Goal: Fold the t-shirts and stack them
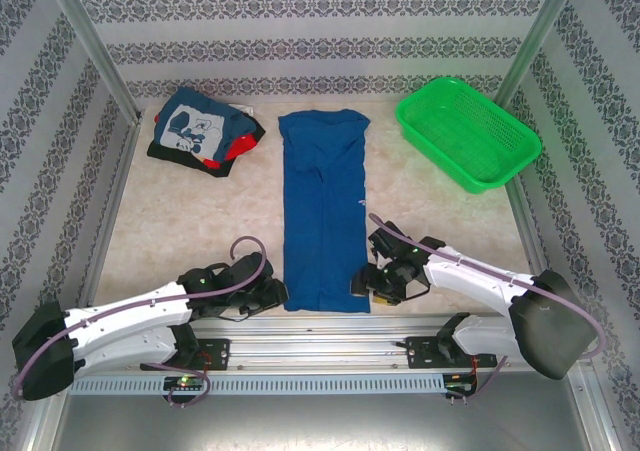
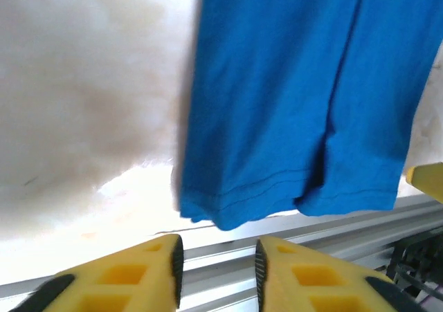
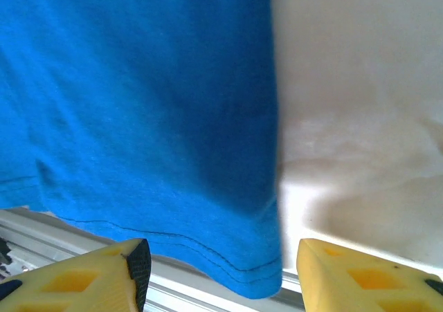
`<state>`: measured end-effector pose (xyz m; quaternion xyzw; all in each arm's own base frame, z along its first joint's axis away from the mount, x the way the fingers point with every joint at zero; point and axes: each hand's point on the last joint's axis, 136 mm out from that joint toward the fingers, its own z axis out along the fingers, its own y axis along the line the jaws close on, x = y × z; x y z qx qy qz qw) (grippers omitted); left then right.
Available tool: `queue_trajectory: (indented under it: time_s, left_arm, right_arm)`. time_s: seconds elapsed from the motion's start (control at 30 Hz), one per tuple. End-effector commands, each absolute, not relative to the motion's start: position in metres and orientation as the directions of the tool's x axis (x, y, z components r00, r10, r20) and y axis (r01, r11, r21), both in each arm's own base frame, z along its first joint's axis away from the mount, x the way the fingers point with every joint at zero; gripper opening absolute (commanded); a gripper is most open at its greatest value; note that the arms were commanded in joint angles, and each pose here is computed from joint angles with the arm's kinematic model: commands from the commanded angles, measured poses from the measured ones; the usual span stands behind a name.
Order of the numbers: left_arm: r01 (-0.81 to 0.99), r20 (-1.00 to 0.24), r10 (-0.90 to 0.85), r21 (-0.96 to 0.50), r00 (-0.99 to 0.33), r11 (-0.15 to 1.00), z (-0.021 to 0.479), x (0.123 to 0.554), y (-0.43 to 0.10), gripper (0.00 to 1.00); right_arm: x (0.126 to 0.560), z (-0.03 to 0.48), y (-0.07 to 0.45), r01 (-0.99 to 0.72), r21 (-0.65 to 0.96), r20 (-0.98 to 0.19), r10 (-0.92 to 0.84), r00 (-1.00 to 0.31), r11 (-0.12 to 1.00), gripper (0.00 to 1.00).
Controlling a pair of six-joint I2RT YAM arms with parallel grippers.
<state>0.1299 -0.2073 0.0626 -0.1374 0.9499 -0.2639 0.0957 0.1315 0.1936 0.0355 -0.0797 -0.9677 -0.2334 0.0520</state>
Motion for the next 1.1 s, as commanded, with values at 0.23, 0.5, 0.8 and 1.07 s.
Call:
queue_trajectory:
  time_s: [0.23, 0.5, 0.8, 1.07]
  left_arm:
    - [-0.191, -0.059, -0.254, -0.502, -0.965, 0.844, 0.037, 0.122, -0.219, 0.22]
    - [-0.195, -0.093, -0.276, -0.5, -0.957, 0.844, 0.031, 0.135, -0.226, 0.25]
    - [-0.185, -0.109, -0.283, -0.532, -0.953, 0.826, 0.042, 0.136, -0.227, 0.2]
    - [-0.219, -0.081, -0.308, -0.536, -0.948, 0.815, 0.045, 0.121, -0.208, 0.26]
  right_arm:
    - [0.134, 0.04, 0.205, 0.17, 0.464, 0.135, 0.12, -0.984, 0.869, 0.6]
    - [0.129, 0.039, 0.204, 0.171, 0.451, 0.144, 0.118, -0.983, 0.876, 0.6]
    - [0.121, 0.031, 0.2, 0.182, 0.42, 0.168, 0.121, -0.978, 0.889, 0.59]
    - [0.117, 0.031, 0.196, 0.186, 0.408, 0.174, 0.124, -0.977, 0.894, 0.59]
